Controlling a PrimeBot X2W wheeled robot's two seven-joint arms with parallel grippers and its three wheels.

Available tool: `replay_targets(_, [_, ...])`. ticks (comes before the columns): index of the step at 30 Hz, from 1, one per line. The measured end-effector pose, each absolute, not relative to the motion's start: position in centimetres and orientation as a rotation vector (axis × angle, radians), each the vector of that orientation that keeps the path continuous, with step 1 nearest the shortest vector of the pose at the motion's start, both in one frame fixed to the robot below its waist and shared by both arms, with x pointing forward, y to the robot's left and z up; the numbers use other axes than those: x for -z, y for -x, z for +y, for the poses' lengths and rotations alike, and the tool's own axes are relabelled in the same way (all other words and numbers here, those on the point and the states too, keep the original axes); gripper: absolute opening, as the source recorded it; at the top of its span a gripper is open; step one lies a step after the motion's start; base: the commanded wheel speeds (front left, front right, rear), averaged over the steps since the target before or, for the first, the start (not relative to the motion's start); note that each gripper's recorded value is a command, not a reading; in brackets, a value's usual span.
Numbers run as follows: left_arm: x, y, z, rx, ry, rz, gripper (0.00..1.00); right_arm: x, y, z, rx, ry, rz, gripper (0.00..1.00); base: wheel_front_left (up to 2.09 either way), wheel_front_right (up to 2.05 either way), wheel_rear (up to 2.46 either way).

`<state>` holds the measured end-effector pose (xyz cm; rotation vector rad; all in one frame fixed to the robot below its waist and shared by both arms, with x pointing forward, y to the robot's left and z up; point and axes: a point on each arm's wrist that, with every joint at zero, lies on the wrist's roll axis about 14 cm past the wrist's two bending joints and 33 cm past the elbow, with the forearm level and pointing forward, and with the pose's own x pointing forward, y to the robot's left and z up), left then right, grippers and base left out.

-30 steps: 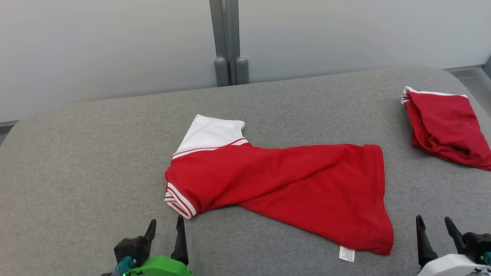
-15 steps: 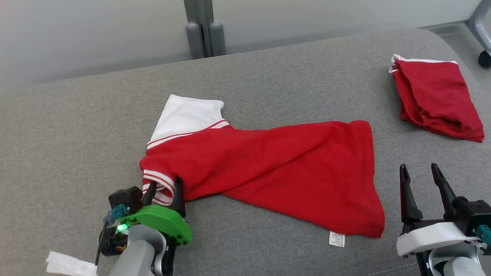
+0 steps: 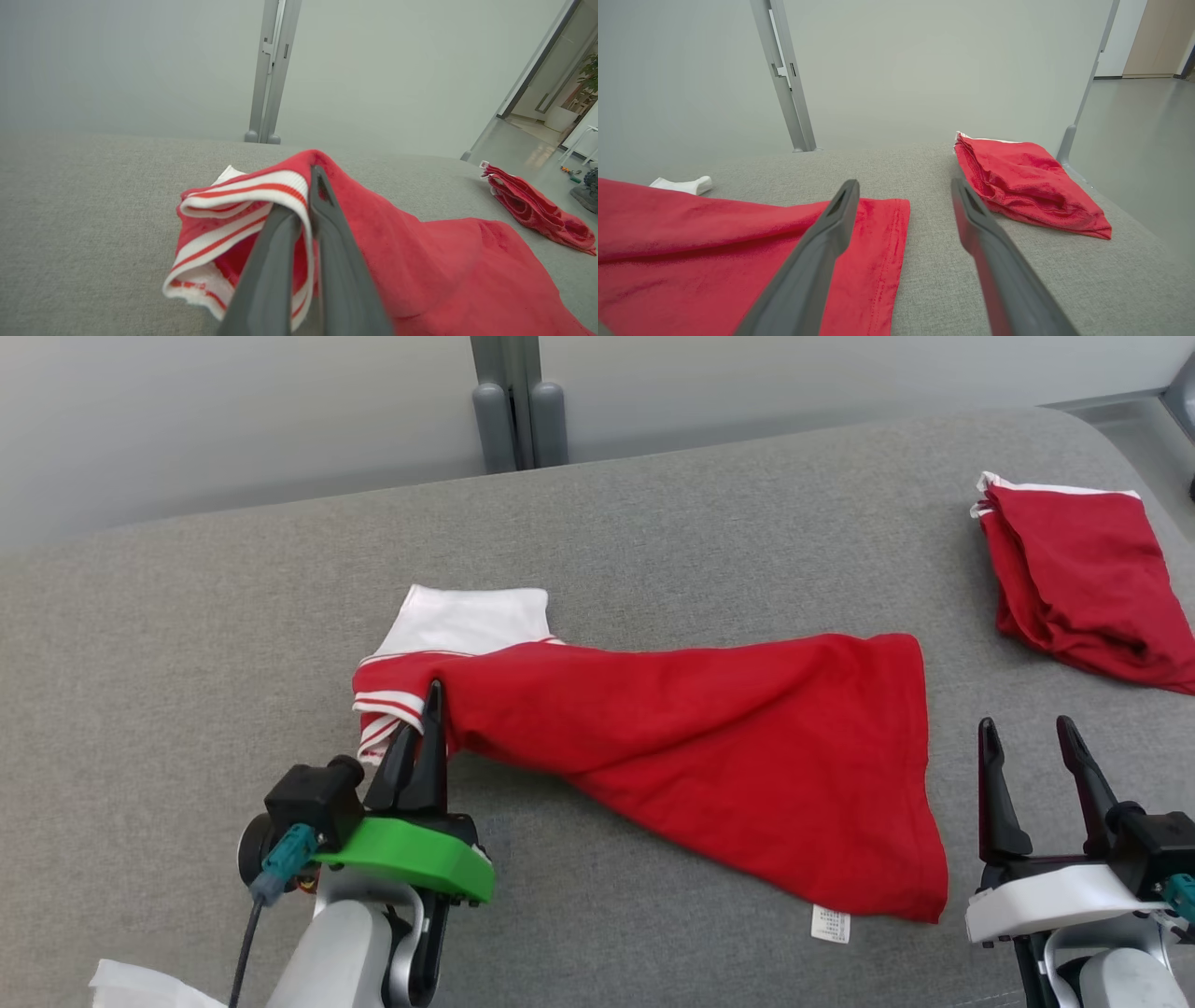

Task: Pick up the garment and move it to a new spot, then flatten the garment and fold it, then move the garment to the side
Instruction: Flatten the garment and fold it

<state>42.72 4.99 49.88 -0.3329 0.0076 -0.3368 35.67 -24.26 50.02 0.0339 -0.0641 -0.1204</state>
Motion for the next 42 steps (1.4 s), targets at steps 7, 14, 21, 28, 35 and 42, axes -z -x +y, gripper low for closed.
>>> replay_targets(7, [-56.4,-39.8,3.3,0.405,0.283,-0.203,0.0,-51.2,-35.8,-23.7,0.105,-0.037,-0.101,1.0,0.0,0.0,0.0])
replay_targets(14, [-54.1,-39.2,1.7,0.387,0.305,-0.097,0.0,-51.2,-35.4,-23.8,0.11,-0.038,-0.101,1.0,0.0,0.0,0.0])
replay_targets(21, [-49.9,-44.8,2.8,0.327,0.239,0.036,0.0,-51.3,-36.2,-24.0,0.117,-0.045,-0.103,1.0,0.0,0.0,0.0])
replay_targets(28, [-48.1,-51.7,3.3,0.307,0.151,0.077,0.0,-50.8,-37.4,-24.6,0.132,-0.041,-0.087,1.0,0.0,0.0,0.0])
replay_targets(35, [-44.8,-54.4,1.4,0.33,0.174,0.173,1.0,-48.8,-37.6,-25.3,0.156,-0.039,-0.026,1.0,0.0,0.0,0.0])
replay_targets(42, [-44.8,-53.1,3.0,0.286,0.231,0.146,1.0,-48.1,-37.6,-25.1,0.152,-0.041,-0.007,1.0,0.0,0.0,0.0])
